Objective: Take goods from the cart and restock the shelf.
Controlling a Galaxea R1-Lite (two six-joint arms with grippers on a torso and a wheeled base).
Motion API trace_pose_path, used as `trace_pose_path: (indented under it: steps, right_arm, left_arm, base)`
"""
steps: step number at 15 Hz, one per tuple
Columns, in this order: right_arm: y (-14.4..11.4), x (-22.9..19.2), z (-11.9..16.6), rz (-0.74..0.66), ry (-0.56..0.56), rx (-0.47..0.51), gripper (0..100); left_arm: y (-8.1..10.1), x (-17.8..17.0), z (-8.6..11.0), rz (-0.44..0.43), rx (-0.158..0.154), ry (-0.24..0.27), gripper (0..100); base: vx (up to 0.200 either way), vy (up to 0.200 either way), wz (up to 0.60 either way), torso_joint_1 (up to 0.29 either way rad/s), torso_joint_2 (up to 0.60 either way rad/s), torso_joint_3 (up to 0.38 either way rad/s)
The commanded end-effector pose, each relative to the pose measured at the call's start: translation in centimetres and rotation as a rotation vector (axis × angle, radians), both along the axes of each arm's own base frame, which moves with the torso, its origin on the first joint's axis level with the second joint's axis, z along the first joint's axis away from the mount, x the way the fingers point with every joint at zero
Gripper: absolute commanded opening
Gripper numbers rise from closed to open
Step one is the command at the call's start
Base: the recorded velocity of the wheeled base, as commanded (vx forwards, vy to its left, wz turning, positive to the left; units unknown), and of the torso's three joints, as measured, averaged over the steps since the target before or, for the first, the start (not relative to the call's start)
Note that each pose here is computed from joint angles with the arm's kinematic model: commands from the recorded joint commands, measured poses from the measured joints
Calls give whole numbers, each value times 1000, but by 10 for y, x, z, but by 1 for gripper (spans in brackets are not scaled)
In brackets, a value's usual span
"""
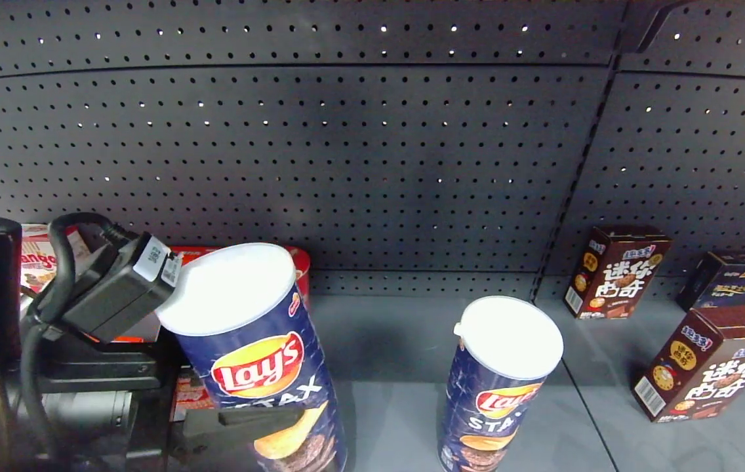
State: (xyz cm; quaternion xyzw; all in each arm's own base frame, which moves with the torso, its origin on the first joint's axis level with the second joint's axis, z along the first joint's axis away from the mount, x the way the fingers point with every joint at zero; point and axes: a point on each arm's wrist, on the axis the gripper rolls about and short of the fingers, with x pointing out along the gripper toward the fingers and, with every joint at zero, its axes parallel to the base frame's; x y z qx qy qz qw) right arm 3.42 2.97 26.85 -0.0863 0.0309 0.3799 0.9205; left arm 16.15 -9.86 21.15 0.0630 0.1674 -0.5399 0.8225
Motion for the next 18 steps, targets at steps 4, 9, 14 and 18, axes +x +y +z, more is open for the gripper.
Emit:
trace_pose_path:
  steps: [4, 9, 14, 18]
  right_arm:
    - [-12, -16, -9, -11, -18, 46, 100]
    - [-11, -14, -8, -2, -15, 45, 100]
    - [-8, -10, -8, 0, 11, 58, 100]
    - [0, -1, -5, 5, 8, 64, 100]
  left_arm:
    - [-32, 26, 26, -9, 9, -46, 0]
    - [-46, 51, 44, -27, 94, -23, 0]
    - [-70, 90, 16, -37, 112, -51, 0]
    - [-79, 107, 6, -29, 125, -54, 0]
  base:
    - [0, 0, 0, 0, 0, 0]
    - [0, 0, 0, 0, 0, 0]
    - [0, 0, 0, 0, 0, 0]
    - [0, 0, 0, 0, 0, 0]
